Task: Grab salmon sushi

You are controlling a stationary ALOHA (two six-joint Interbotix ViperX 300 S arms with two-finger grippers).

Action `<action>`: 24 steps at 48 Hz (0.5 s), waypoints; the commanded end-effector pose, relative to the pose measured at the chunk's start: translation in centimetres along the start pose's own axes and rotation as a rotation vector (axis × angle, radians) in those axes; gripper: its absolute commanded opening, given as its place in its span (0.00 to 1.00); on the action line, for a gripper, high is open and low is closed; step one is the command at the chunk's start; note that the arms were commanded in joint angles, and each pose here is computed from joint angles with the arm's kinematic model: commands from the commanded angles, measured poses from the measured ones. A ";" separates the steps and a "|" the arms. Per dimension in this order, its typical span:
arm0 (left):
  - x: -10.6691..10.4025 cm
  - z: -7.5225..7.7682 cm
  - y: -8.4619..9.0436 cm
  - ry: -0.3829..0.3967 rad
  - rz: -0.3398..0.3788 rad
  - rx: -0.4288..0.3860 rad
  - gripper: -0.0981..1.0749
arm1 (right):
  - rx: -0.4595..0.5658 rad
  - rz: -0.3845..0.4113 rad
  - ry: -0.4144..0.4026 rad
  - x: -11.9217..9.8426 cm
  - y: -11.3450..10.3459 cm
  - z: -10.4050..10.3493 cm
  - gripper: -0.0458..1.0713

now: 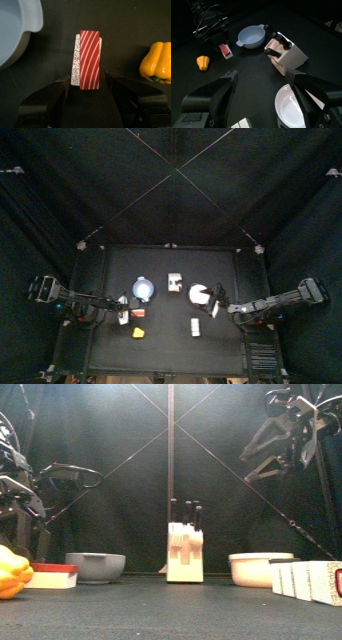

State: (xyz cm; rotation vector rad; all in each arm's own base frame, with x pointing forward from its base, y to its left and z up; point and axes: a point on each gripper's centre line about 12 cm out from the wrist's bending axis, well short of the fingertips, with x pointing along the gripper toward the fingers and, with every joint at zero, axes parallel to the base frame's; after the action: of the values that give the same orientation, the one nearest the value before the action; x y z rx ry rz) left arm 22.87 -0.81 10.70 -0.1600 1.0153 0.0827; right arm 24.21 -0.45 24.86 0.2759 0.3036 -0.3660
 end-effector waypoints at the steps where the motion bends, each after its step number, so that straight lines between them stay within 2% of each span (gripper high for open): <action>1: -0.4 1.1 -0.2 -0.038 -0.007 0.007 0.86 | 0.003 0.003 -0.013 -0.1 0.1 0.5 0.97; 16: -0.4 1.1 -0.1 -0.039 -0.003 0.009 0.78 | 0.003 0.000 -0.011 -0.1 0.0 0.4 0.97; 24: -0.4 0.9 -0.1 -0.033 -0.002 0.008 0.78 | 0.004 0.001 -0.013 -0.1 0.0 0.4 0.97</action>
State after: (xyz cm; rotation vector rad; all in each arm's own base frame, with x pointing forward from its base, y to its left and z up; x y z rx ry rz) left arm 22.87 -0.75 10.99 -0.1495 1.0044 0.0786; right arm 24.14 -0.50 24.79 0.2756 0.3048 -0.3677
